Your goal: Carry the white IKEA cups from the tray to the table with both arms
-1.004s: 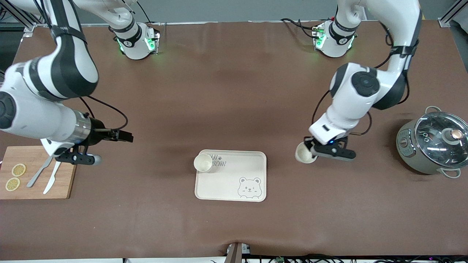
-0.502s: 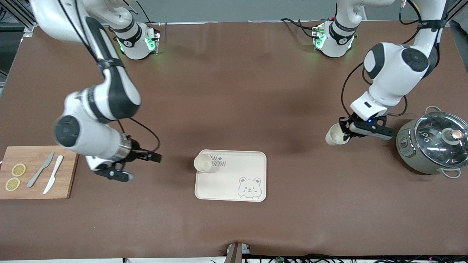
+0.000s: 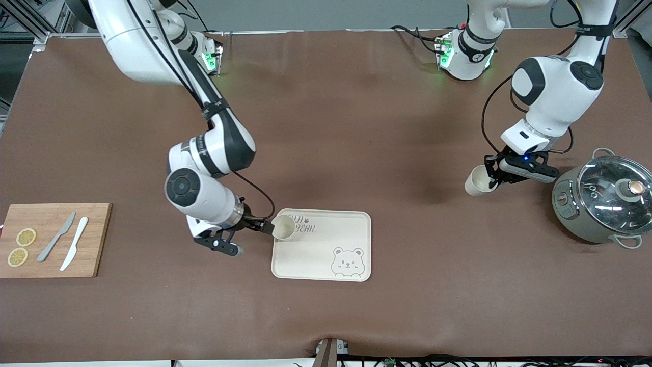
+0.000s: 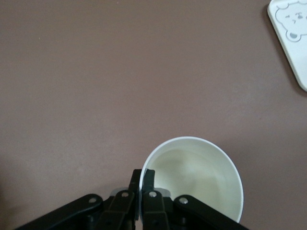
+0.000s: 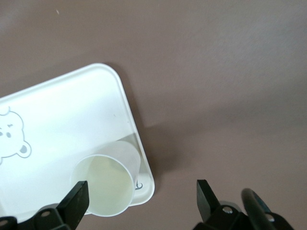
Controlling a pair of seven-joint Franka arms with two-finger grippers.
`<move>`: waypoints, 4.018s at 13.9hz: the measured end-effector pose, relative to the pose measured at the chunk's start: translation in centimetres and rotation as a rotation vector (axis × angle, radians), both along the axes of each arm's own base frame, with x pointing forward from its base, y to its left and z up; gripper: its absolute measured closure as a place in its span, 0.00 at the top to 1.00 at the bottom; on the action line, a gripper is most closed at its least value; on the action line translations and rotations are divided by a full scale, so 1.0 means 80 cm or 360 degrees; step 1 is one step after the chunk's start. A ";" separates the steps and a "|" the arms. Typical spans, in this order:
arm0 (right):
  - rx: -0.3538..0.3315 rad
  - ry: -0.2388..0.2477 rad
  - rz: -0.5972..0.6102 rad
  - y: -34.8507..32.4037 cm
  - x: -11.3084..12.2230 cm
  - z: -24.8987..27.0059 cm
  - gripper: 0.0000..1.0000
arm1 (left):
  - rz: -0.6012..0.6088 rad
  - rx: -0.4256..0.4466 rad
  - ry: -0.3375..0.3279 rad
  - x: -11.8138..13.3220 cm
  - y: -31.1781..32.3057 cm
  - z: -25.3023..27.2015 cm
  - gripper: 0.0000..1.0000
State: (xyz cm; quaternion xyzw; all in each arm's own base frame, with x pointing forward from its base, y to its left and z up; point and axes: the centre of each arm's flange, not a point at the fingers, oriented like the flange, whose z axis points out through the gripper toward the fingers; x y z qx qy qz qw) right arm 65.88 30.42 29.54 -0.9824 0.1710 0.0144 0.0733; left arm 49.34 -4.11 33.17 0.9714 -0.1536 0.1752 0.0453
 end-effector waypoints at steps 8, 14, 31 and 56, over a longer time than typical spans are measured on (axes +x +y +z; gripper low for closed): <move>-0.0043 0.0001 0.0046 0.034 -0.013 -0.058 0.53 | -0.0017 -0.0139 -0.0021 -0.046 0.076 -0.060 0.04; -0.0047 -0.0009 0.0003 0.044 -0.013 -0.048 0.02 | -0.0096 -0.0117 -0.0043 -0.063 0.094 -0.130 0.04; -0.0078 0.0248 0.0215 -0.346 0.063 0.064 0.02 | -0.0089 -0.0038 -0.0048 -0.060 0.121 -0.142 0.04; -0.0112 0.0145 0.0517 -0.488 0.041 0.096 1.00 | -0.0128 -0.0068 -0.0161 -0.018 0.152 -0.099 1.00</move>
